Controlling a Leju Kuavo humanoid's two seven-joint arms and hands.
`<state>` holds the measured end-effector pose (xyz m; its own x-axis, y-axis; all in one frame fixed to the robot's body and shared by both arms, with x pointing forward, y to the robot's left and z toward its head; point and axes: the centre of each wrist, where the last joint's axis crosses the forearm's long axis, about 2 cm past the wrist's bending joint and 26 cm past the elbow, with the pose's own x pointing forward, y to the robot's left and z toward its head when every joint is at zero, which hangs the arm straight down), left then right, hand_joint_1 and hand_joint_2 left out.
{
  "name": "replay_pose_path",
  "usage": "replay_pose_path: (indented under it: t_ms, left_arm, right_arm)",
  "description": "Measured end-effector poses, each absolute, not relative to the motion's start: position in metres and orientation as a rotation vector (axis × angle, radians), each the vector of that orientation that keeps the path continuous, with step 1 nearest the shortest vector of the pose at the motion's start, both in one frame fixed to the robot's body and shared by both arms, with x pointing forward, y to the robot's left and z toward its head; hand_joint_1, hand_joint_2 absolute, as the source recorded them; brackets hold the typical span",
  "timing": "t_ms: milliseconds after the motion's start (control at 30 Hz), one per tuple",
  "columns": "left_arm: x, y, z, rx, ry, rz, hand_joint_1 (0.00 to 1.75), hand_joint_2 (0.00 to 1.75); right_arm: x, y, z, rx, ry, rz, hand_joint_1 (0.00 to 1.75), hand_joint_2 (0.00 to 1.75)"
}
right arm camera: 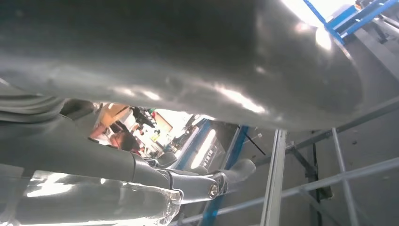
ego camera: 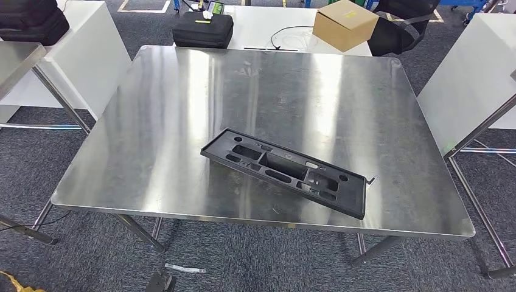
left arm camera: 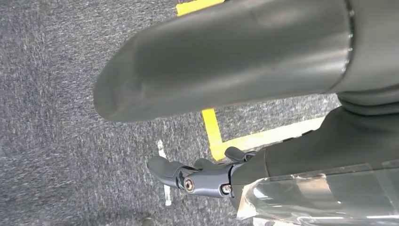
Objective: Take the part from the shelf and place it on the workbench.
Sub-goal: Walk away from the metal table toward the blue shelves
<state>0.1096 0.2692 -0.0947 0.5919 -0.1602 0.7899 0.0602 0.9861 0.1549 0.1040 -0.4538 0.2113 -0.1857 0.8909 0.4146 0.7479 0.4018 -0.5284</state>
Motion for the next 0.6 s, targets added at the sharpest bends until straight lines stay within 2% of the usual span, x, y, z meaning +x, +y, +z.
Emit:
replay_pose_path:
  t_ms: [600]
  left_arm:
    - [0.087, 0.279, -0.100, 0.171, -0.884, -0.001, 0.00, 0.00]
  right_arm:
    - [0.091, -0.425, 0.192, -1.344, -1.954, 0.126, 0.00, 0.00]
